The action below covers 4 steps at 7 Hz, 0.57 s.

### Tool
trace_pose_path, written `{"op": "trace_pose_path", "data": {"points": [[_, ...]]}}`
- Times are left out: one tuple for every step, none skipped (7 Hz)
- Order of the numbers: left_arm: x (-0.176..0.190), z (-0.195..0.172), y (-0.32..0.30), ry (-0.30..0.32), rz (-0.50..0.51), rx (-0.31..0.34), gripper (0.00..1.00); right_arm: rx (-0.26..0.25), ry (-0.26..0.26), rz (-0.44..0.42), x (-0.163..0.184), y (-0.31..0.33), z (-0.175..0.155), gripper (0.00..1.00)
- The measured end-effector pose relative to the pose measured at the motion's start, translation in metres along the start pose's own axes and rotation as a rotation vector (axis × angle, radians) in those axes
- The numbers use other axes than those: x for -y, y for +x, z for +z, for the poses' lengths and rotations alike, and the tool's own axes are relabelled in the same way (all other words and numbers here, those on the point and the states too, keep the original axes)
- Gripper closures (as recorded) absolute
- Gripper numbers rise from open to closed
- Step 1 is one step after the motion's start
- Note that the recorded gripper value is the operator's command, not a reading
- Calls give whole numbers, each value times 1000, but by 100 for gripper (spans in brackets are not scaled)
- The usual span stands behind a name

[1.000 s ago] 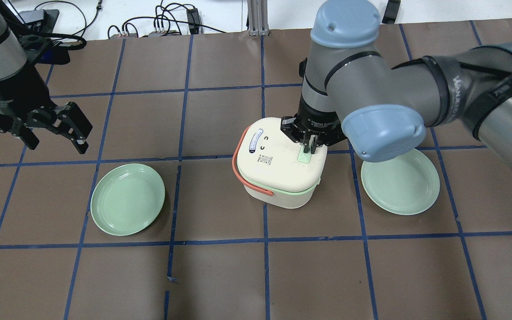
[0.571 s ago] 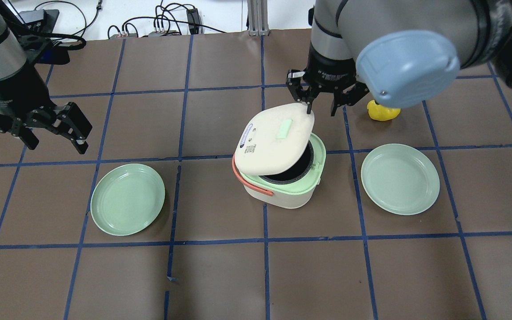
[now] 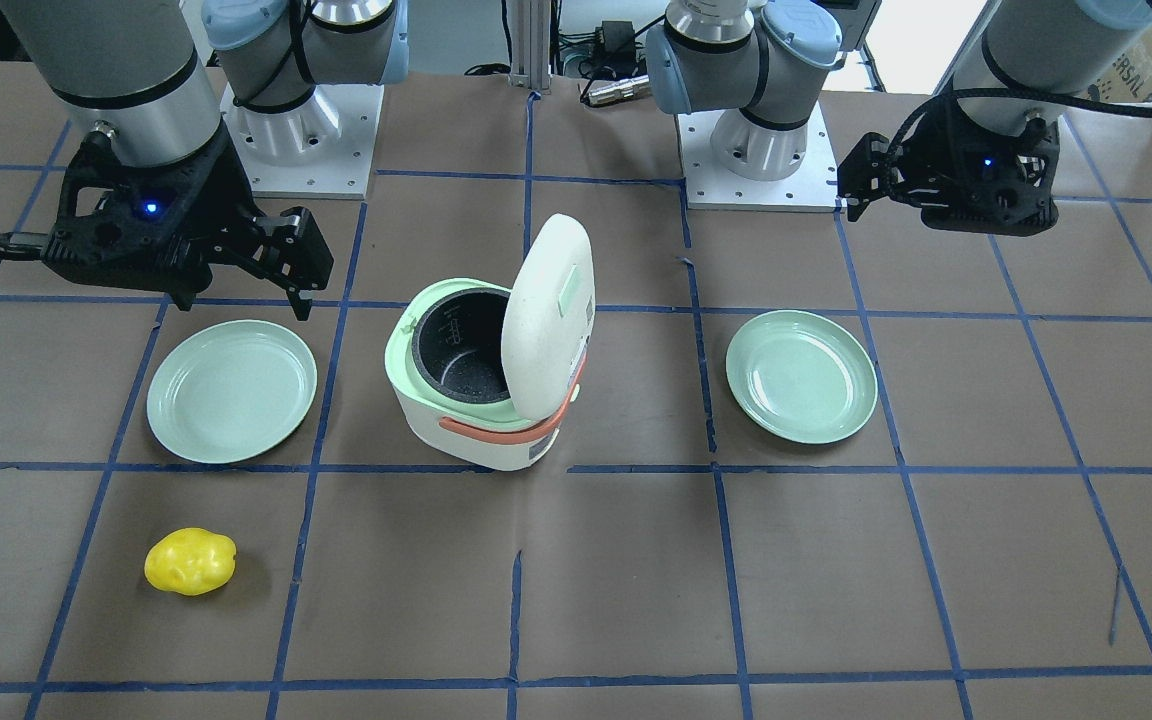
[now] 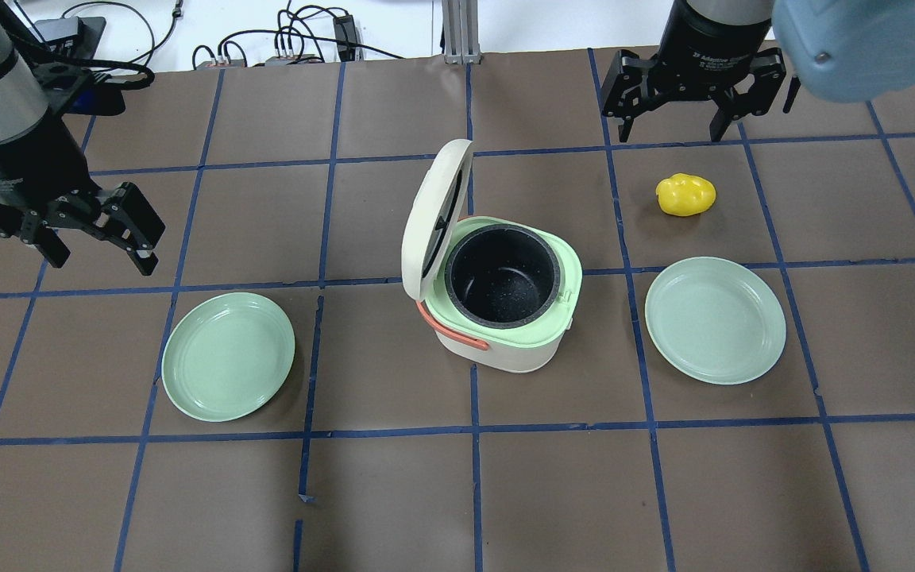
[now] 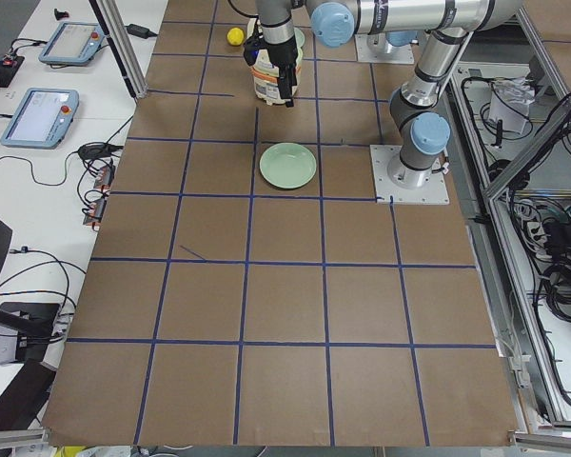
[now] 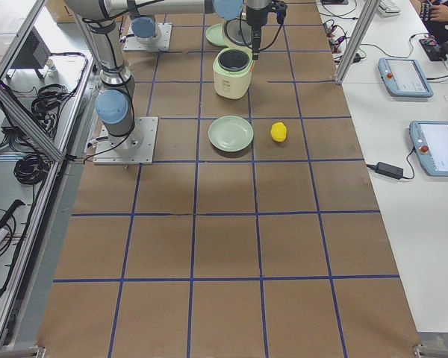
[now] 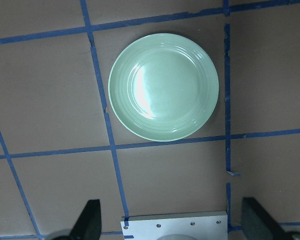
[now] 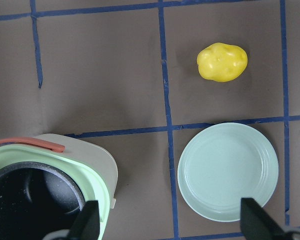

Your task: Press rice cooker button

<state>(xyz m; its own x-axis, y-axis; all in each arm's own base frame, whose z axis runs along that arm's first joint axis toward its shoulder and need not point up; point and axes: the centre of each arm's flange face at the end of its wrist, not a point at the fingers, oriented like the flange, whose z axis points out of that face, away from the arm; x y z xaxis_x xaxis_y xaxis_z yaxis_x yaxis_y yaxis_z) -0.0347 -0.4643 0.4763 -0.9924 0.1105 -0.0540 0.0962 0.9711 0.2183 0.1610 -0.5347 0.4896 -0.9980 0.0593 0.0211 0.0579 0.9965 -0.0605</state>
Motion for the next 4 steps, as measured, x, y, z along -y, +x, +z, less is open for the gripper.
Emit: {"op": "trace_pose_path", "data": {"points": [[0, 0, 0, 0, 0, 0, 0, -1, -6, -19, -1, 1, 3, 0], [0, 0, 0, 0, 0, 0, 0, -1, -12, -30, -6, 1, 5, 0], [0, 0, 0, 0, 0, 0, 0, 1, -18, -36, -15, 0, 8, 0], [0, 0, 0, 0, 0, 0, 0, 6, -21, -37, -24, 0, 12, 0]]}}
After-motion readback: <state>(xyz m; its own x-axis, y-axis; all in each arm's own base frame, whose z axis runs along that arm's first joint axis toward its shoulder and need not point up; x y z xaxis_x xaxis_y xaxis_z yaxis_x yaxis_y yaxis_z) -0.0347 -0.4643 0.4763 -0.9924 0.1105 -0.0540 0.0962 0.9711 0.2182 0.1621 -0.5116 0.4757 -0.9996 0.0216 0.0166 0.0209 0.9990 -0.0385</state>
